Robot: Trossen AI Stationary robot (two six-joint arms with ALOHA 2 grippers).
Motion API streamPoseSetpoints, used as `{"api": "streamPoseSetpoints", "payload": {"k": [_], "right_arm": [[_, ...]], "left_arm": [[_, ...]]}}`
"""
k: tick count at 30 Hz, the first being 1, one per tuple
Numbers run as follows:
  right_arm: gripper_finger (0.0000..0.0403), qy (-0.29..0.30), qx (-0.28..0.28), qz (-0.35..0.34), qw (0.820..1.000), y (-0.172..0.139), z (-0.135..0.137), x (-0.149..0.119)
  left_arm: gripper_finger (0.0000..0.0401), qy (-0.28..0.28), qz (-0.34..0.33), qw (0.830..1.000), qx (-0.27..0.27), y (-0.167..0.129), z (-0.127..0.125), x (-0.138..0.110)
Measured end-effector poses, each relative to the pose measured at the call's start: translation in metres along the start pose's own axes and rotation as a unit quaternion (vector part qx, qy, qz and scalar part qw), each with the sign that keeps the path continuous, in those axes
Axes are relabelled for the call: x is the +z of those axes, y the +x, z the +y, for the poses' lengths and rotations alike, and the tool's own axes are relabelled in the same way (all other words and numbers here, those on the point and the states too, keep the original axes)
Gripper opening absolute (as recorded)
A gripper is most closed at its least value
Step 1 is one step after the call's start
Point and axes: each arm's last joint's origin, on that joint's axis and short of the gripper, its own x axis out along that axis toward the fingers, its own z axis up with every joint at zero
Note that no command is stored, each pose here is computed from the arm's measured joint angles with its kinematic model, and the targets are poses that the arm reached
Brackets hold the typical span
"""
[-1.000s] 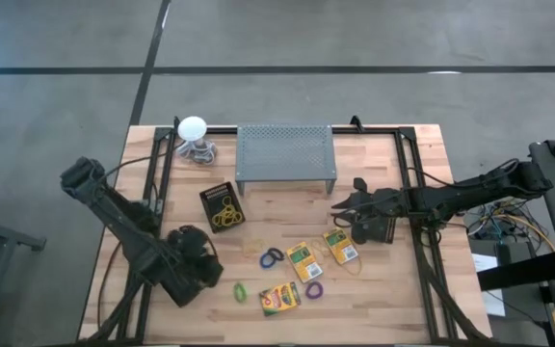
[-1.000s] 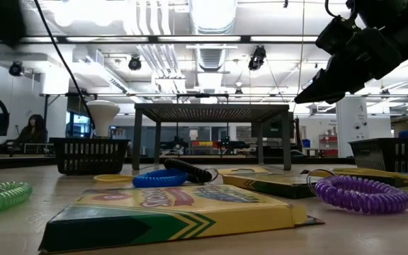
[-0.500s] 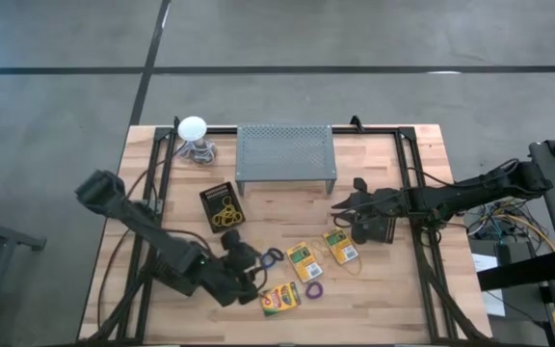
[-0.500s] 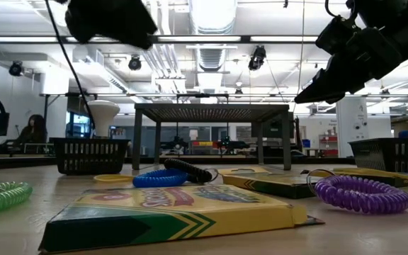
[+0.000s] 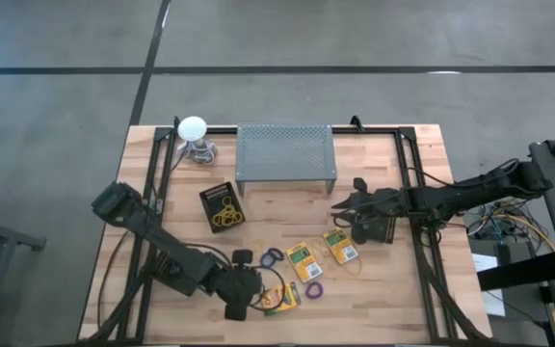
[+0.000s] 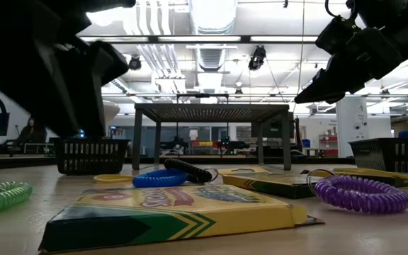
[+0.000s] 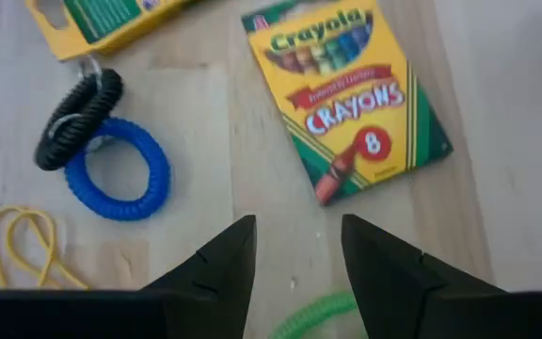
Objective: Pick & Place Office Desk Supplies
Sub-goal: Put the green spring keychain into the bottom black bin
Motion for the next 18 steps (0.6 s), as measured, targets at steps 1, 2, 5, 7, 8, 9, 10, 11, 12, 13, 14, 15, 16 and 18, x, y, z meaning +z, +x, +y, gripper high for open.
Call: {"api": "streamPoseSetpoints", "payload": {"k": [1, 2, 5, 7, 8, 9, 10, 11, 12, 13, 14, 15, 16, 18], "right_arm": [[0.01, 0.0, 0.0, 0.0, 1.0, 0.0, 0.0, 0.0], [0.01, 0.0, 0.0, 0.0, 1.0, 0.0, 0.0, 0.0], [0.01, 0.0, 0.0, 0.0, 1.0, 0.0, 0.0, 0.0], [0.01, 0.0, 0.0, 0.0, 1.0, 0.0, 0.0, 0.0], [0.01, 0.0, 0.0, 0.0, 1.0, 0.0, 0.0, 0.0], [0.01, 0.0, 0.0, 0.0, 1.0, 0.0, 0.0, 0.0], [0.01, 0.0, 0.0, 0.0, 1.0, 0.0, 0.0, 0.0], [0.01, 0.0, 0.0, 0.0, 1.0, 0.0, 0.0, 0.0], [0.01, 0.0, 0.0, 0.0, 1.0, 0.0, 0.0, 0.0], [0.01, 0.0, 0.0, 0.0, 1.0, 0.0, 0.0, 0.0], [0.01, 0.0, 0.0, 0.0, 1.0, 0.0, 0.0, 0.0], [0.01, 0.0, 0.0, 0.0, 1.0, 0.0, 0.0, 0.0], [0.01, 0.0, 0.0, 0.0, 1.0, 0.0, 0.0, 0.0], [0.01, 0.0, 0.0, 0.0, 1.0, 0.0, 0.0, 0.0]], "left_arm": [[0.0163, 0.002, 0.003, 1.0, -0.005, 0.001, 0.0, 0.0], [0.0163, 0.006, 0.006, 1.0, -0.008, 0.001, -0.001, -0.001], [0.0163, 0.022, 0.013, 0.999, -0.026, -0.001, -0.001, -0.001], [0.0163, 0.04, 0.025, 0.998, -0.042, -0.001, -0.002, -0.002], [0.0163, 0.05, 0.033, 0.997, -0.048, -0.001, -0.003, -0.004], [0.0163, 0.06, 0.04, 0.996, -0.054, -0.002, -0.004, -0.005], [0.0163, 0.072, 0.046, 0.995, -0.057, -0.002, -0.004, -0.007], [0.0163, 0.084, 0.049, 0.994, -0.058, -0.001, -0.005, -0.008], [0.0163, 0.099, 0.052, 0.992, -0.058, -0.001, -0.005, -0.009], [0.0163, 0.117, 0.057, 0.99, -0.057, 0.0, -0.005, -0.01], [0.0163, 0.134, 0.063, 0.987, -0.055, 0.001, -0.004, -0.011], [0.0163, 0.149, 0.072, 0.985, -0.053, 0.002, -0.004, -0.013], [0.0163, 0.16, 0.081, 0.983, -0.05, 0.002, -0.003, -0.015], [0.0163, 0.177, 0.093, 0.979, -0.047, 0.004, -0.002, -0.017]]}}
